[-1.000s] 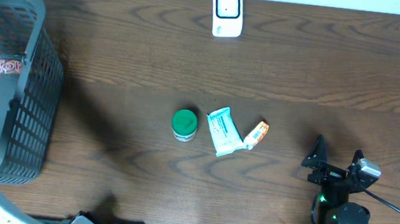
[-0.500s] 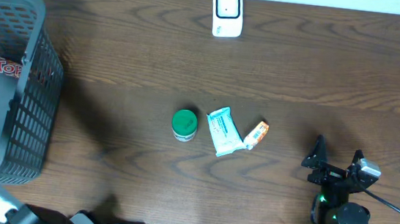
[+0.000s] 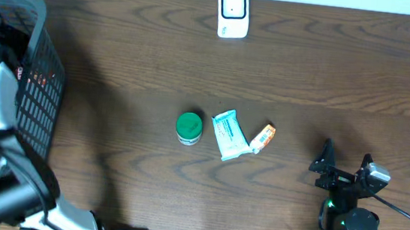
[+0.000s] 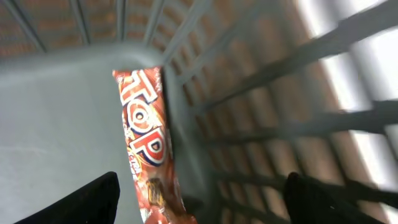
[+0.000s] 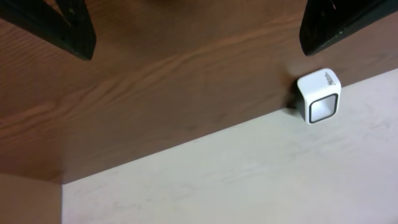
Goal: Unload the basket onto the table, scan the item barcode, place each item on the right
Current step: 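Lower the left gripper inside the basket and align over the Top bar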
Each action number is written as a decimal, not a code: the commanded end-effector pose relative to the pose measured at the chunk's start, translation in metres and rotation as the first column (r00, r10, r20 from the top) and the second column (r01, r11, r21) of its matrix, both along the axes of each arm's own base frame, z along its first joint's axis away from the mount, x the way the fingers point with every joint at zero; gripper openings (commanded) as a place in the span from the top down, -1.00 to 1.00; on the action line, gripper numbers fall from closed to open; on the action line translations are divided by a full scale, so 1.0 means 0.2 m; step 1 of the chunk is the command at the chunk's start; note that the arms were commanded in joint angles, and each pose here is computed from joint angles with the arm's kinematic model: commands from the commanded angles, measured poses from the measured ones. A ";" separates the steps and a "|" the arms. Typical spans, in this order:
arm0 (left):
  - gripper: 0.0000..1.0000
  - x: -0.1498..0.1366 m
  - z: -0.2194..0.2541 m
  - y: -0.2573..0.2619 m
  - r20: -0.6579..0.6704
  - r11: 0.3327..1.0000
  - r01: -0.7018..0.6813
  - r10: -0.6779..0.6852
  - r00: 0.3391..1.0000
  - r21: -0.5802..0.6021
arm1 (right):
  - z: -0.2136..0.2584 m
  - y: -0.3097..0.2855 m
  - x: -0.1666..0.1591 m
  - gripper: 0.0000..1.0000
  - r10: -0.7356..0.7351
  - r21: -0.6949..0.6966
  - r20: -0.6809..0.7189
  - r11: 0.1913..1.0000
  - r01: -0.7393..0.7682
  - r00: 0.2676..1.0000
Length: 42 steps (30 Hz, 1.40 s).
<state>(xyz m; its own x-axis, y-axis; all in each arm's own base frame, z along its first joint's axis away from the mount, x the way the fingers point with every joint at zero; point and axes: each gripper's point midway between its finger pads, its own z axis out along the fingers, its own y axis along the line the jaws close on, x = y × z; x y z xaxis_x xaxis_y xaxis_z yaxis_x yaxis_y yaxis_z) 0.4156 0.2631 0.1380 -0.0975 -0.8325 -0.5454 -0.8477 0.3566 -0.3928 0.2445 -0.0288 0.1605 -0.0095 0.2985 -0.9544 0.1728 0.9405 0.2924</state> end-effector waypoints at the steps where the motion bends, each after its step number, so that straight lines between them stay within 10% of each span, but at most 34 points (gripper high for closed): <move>1: -0.69 -0.01 -0.16 0.05 -0.039 0.994 -0.105 0.104 0.994 -0.020 | 0.00 0.00 0.00 -0.99 -0.001 0.003 0.001 1.000 0.001 1.000; 17: -0.69 0.02 -0.55 0.01 -0.126 0.982 -0.129 0.112 0.986 -0.137 | 0.00 0.00 0.00 -0.98 -0.001 0.003 0.001 1.000 0.001 1.000; 42: -0.70 -0.28 0.39 0.33 0.155 0.973 -0.209 0.193 0.969 0.096 | 0.00 0.00 0.00 -0.99 -0.001 0.003 0.001 1.000 0.001 1.000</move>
<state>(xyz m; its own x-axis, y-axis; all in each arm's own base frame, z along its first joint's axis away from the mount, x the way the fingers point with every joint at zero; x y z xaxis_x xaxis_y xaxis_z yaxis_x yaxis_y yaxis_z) 0.3671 0.3201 0.2221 0.1776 -0.7755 -0.6058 -0.8182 0.2258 -0.5288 0.2444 -0.0290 0.1605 -0.0093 0.2985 -0.9544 0.1735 0.9404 0.2924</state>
